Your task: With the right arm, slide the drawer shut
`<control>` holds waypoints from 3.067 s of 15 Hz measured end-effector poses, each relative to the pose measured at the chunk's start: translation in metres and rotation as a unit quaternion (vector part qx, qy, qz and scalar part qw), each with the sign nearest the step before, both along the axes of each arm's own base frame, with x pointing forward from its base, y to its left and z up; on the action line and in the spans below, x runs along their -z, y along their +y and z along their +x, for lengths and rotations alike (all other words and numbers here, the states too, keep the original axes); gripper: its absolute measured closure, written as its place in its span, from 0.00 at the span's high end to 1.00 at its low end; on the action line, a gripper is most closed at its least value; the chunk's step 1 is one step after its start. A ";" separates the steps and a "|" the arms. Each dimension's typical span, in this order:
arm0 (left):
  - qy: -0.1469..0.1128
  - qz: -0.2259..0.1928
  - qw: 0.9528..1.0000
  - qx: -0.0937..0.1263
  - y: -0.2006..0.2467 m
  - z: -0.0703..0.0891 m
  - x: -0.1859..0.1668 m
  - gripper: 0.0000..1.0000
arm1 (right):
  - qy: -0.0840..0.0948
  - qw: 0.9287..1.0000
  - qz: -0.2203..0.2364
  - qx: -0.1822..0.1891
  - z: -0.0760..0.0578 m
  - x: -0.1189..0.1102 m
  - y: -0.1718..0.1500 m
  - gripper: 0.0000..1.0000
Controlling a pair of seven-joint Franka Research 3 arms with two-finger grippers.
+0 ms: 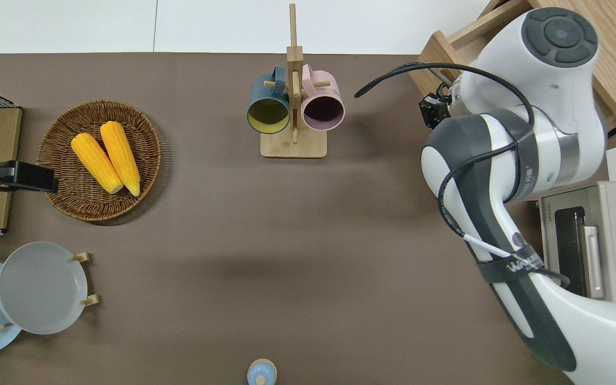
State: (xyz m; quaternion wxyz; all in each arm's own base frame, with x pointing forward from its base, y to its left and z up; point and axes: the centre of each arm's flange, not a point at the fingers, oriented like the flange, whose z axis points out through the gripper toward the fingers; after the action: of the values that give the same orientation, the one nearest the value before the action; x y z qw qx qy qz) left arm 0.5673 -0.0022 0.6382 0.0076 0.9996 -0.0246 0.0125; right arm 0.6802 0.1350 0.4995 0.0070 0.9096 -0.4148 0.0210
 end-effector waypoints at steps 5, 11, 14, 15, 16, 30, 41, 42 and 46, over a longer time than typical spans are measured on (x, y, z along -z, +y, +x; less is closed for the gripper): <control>0.000 0.000 1.000 0.000 0.000 0.000 0.000 0.99 | -0.020 1.000 0.000 -0.002 0.009 -0.004 -0.025 0.01; 0.000 0.000 1.000 0.000 0.000 0.000 0.000 1.00 | -0.034 0.999 -0.012 -0.039 0.016 -0.009 -0.062 0.01; 0.000 0.000 1.000 0.000 0.000 0.000 0.000 1.00 | -0.041 0.998 -0.013 -0.041 0.018 -0.012 -0.081 0.01; 0.000 0.000 1.000 0.000 0.000 0.000 0.000 1.00 | -0.043 0.998 -0.013 -0.043 0.019 -0.013 -0.086 0.01; 0.000 0.000 1.000 0.000 0.000 0.000 0.000 1.00 | -0.044 0.998 -0.009 -0.047 0.019 -0.013 -0.090 0.01; 0.000 0.000 1.000 0.000 0.000 0.000 0.000 1.00 | -0.055 0.995 0.013 -0.087 0.022 -0.017 -0.149 0.01; 0.000 0.000 1.000 0.000 0.000 0.000 0.000 1.00 | -0.057 0.994 0.011 -0.098 0.022 -0.018 -0.152 0.01; 0.000 0.000 1.000 0.000 0.000 0.000 0.000 1.00 | -0.057 0.993 0.011 -0.099 0.022 -0.018 -0.152 0.01; 0.000 0.000 1.000 0.000 0.000 0.000 0.000 1.00 | -0.057 0.993 0.011 -0.099 0.022 -0.018 -0.152 0.01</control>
State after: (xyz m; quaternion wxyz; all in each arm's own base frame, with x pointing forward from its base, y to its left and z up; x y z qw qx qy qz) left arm 0.5673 -0.0022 0.6382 0.0076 0.9996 -0.0246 0.0125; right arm 0.7025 -0.0170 0.5174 -0.0291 0.9436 -0.3224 0.0688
